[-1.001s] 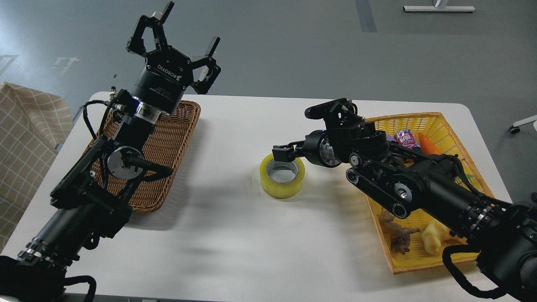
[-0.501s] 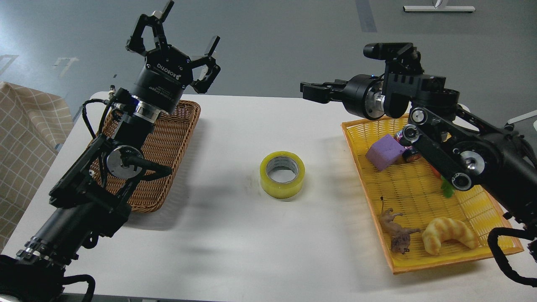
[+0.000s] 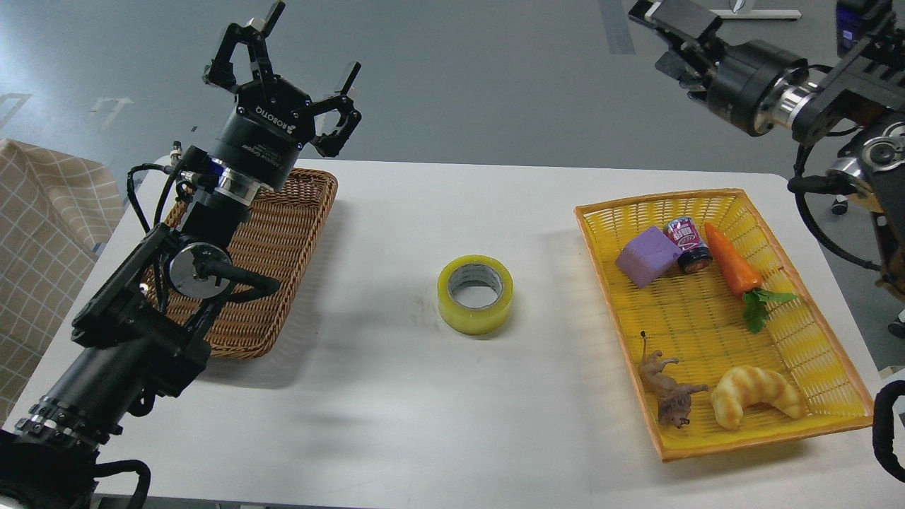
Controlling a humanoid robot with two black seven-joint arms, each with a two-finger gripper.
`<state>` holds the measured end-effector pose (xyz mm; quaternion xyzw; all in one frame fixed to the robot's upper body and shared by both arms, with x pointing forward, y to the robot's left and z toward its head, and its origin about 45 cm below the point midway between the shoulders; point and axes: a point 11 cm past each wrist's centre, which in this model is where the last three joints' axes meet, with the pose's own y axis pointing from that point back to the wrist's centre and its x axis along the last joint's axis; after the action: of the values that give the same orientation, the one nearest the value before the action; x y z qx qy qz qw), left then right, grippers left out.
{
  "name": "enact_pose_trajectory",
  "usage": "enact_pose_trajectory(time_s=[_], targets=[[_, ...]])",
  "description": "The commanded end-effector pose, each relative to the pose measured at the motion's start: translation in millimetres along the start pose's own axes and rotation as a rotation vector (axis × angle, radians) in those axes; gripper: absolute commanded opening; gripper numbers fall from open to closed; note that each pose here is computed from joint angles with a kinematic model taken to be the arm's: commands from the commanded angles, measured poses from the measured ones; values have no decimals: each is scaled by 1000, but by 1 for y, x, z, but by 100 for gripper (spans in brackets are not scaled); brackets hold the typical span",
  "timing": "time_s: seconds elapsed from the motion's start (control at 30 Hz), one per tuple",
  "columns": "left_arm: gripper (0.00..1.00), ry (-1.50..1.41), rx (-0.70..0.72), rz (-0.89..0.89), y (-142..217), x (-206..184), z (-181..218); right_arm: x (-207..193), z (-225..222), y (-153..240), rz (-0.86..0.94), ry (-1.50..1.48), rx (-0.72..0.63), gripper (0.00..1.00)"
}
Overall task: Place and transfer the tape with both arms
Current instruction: 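Open the right gripper and raise it away from the tape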
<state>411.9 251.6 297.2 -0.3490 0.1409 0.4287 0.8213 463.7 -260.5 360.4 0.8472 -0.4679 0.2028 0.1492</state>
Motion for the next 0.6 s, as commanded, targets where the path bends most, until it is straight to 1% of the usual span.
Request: enact_pose_trajectory(time_s=[0.0, 0.13, 0.17, 0.27, 0.33, 0.37, 0.5, 0.57], targets=[[98, -6, 1, 0, 0, 1, 1, 16, 11, 17, 64, -175, 56, 100], [98, -15, -1, -2, -1, 1, 5, 33, 21, 37, 128, -418, 158, 100], [98, -15, -1, -2, -1, 1, 5, 33, 21, 37, 128, -419, 159, 100], [98, -21, -1, -2, 0, 2, 6, 41, 34, 50, 169, -604, 225, 100], [98, -26, 1, -4, 0, 1, 6, 43, 47, 56, 196, -768, 284, 100], [98, -26, 1, -4, 0, 1, 6, 43, 47, 56, 196, -769, 284, 100], [98, -39, 5, -5, -1, 2, 8, 41, 63, 61, 230, -993, 374, 100], [98, -50, 11, -4, 0, 4, 10, 36, 71, 64, 235, -1048, 384, 100]])
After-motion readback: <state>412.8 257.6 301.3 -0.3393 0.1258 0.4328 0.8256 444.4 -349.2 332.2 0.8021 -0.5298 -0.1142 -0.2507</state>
